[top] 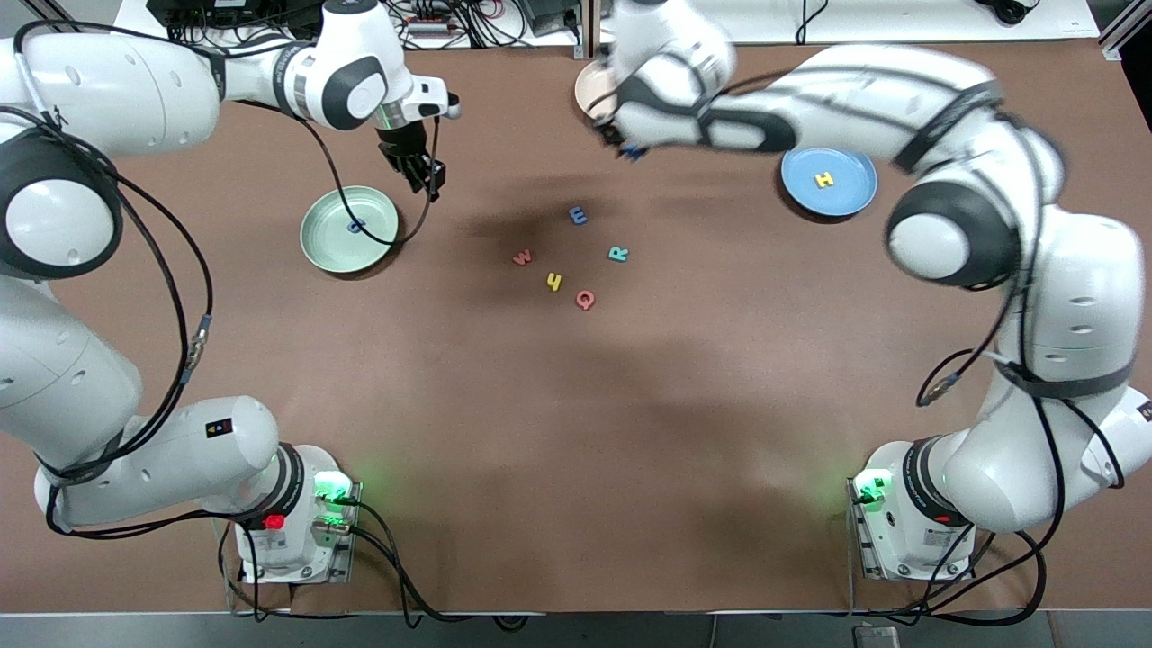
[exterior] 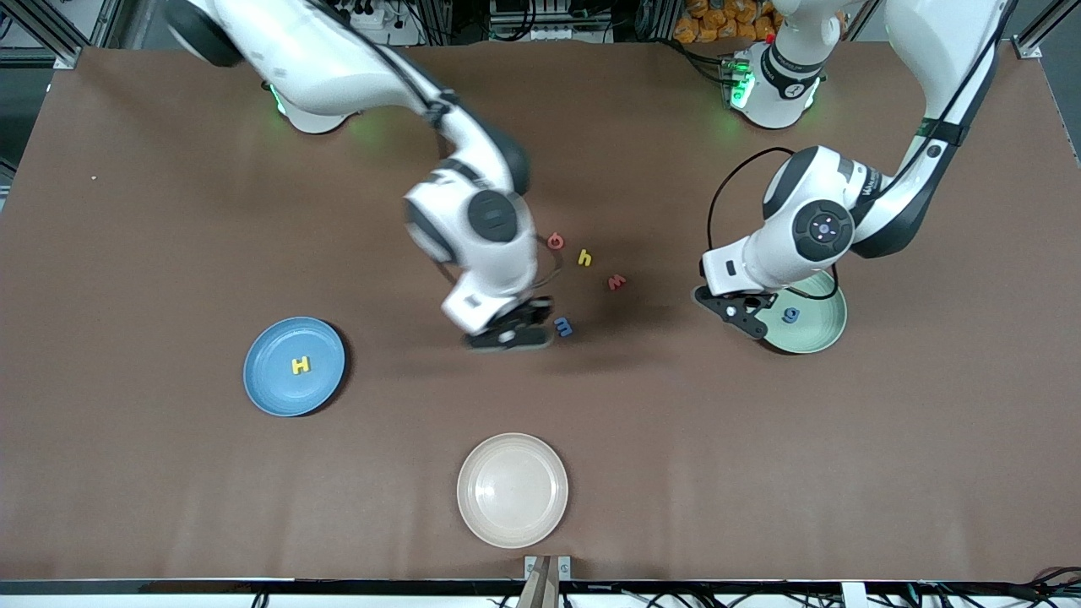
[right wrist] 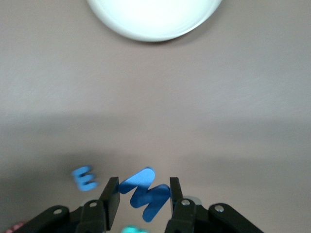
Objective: Sort uppercase to blue plate, lowercase to green plate
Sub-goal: 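Carry the M to the blue plate while the left gripper reaches the W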
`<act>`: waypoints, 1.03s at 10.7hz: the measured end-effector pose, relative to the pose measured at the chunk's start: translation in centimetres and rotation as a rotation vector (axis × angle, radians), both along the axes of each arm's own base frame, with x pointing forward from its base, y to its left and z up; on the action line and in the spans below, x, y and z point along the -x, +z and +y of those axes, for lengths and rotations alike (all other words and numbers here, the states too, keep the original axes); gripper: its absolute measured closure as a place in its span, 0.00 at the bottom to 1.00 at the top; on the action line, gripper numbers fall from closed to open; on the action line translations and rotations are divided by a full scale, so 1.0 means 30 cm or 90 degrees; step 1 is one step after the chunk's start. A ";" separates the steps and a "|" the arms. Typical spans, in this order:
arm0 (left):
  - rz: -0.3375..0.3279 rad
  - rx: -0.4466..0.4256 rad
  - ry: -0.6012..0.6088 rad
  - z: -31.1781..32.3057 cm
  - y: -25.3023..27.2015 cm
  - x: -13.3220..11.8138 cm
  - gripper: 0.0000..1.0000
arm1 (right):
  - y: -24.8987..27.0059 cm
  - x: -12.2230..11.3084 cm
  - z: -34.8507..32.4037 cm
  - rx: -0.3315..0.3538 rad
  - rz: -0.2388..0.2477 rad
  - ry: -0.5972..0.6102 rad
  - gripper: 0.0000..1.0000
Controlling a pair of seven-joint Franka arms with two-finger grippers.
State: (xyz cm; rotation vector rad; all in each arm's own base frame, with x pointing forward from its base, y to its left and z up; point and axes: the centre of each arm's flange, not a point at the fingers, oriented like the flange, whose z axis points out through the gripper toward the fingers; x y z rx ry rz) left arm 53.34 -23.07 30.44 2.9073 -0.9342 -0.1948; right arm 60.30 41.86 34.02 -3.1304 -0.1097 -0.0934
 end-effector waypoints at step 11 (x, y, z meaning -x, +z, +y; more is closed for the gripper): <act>-0.088 0.045 -0.219 -0.457 -0.112 0.213 0.45 | 0.035 -0.215 -1.260 0.002 0.083 0.006 0.54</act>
